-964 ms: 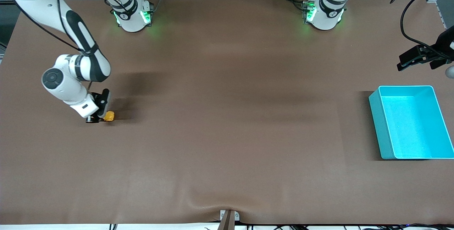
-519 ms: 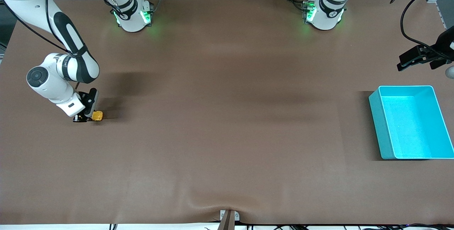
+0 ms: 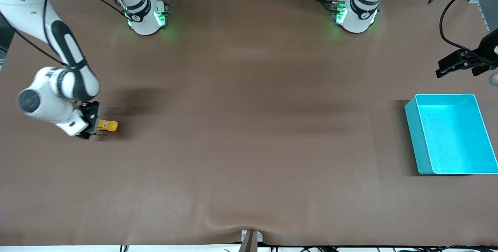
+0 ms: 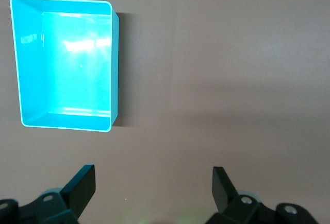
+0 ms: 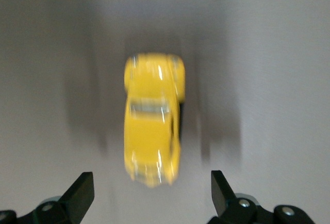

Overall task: Wind and store yellow beetle car
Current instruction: 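Open the right gripper, releasing the car to roll toward the bin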

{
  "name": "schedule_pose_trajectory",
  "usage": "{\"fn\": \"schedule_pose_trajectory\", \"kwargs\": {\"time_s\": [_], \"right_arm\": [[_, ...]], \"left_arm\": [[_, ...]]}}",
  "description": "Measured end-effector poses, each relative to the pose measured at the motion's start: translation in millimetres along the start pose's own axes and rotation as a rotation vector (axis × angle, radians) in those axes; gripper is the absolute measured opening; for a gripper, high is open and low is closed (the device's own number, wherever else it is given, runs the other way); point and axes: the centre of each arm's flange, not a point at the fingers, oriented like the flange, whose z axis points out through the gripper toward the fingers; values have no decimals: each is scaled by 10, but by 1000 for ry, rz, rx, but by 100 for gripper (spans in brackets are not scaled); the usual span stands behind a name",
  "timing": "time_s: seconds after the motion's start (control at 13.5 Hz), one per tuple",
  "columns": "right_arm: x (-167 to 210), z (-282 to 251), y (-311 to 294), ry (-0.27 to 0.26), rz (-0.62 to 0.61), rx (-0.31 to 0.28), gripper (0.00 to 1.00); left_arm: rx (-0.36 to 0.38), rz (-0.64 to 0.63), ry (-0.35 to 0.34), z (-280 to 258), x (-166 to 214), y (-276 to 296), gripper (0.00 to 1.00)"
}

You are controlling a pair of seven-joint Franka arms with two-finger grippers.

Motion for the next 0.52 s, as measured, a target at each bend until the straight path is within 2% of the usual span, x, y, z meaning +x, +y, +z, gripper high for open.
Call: {"fn": "schedule_pose_trajectory", "kwargs": {"time_s": [0.22,0.52], "right_arm": [[-82,-588,221,1,-33,25,100],[-106,-881,313,22,-47,11,100]], "left_arm": [[0,-3,0,0,1,-16,100],[0,-10,0,2,4,-58,100]]}}
